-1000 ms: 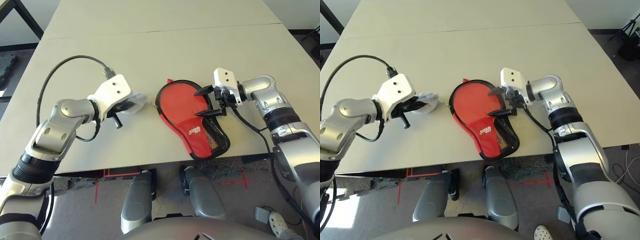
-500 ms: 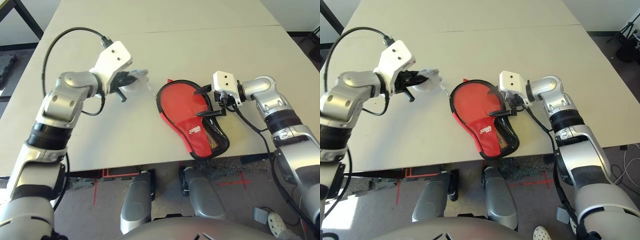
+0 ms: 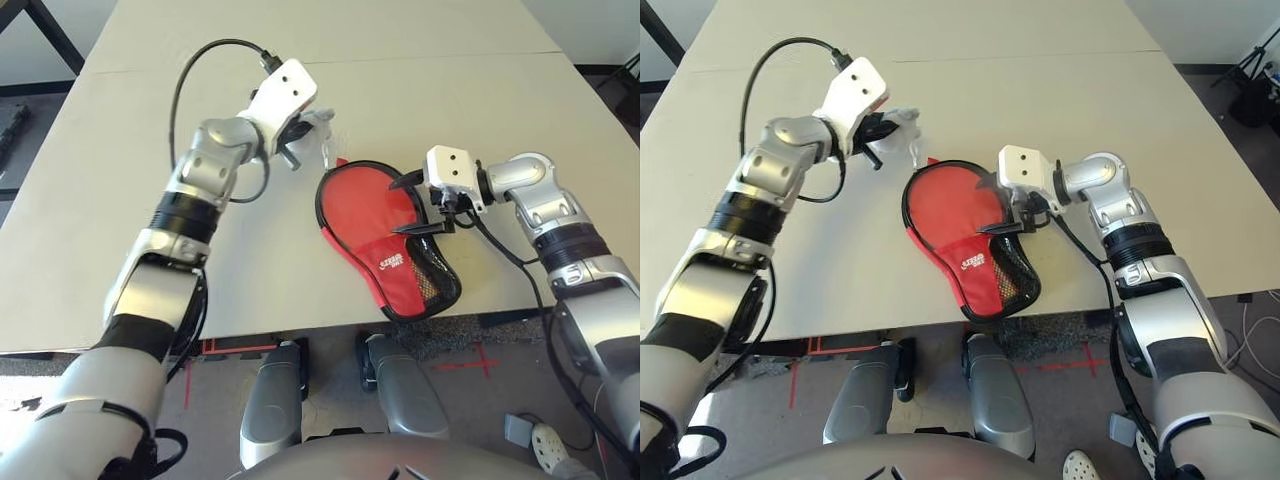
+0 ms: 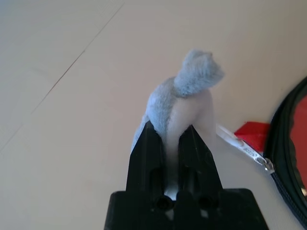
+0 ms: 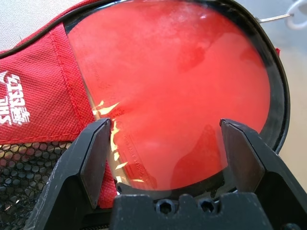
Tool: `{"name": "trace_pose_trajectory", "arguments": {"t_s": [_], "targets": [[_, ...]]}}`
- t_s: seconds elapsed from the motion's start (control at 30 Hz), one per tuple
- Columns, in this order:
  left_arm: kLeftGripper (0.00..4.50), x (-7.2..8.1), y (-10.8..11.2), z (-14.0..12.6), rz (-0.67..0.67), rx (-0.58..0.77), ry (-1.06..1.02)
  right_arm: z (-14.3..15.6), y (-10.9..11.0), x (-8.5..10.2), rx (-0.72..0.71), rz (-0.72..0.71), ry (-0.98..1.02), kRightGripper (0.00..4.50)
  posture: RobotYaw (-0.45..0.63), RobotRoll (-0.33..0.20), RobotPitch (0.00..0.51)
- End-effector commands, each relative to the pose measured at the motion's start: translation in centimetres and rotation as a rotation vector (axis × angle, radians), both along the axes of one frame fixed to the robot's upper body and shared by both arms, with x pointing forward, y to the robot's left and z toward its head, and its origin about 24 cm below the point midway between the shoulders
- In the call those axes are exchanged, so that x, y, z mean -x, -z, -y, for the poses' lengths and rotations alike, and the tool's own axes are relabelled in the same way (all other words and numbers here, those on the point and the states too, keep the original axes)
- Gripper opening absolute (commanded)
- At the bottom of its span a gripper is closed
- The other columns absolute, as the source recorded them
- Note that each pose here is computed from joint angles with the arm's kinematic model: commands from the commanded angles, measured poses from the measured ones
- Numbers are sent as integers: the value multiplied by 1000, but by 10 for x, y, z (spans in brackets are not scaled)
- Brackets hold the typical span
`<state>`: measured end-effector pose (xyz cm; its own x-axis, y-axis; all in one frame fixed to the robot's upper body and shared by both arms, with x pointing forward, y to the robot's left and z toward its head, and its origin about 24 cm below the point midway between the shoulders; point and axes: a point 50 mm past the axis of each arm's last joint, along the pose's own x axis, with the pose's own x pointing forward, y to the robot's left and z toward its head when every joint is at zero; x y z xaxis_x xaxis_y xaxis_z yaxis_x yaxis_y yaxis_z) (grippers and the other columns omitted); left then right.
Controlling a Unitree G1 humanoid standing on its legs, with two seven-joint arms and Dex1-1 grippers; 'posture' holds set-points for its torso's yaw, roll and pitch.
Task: Store the ping-pong paddle in its case and zip it.
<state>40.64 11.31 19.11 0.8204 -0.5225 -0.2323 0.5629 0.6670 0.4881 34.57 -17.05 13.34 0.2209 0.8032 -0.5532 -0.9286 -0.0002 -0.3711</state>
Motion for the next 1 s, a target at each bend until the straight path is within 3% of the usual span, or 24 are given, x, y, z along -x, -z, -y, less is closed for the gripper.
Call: {"name": "trace_pose_trajectory", "arguments": {"t_s": [0.03, 0.23, 0.43, 1.0], "targets": [[71, -8, -27, 11, 142, 57, -35, 6, 52, 15, 164, -175, 23, 4500, 62, 0, 240], [71, -13, -30, 42, 155, 104, -25, 5, 55, 18, 165, -179, 26, 4500, 47, 0, 244], [55, -9, -30, 76, 153, 126, 45, 3, 55, 19, 162, -182, 28, 4500, 33, 0, 245], [52, 34, -17, 177, 100, 136, 359, 1, 57, 21, 163, -182, 32, 4500, 4, 0, 242]]}}
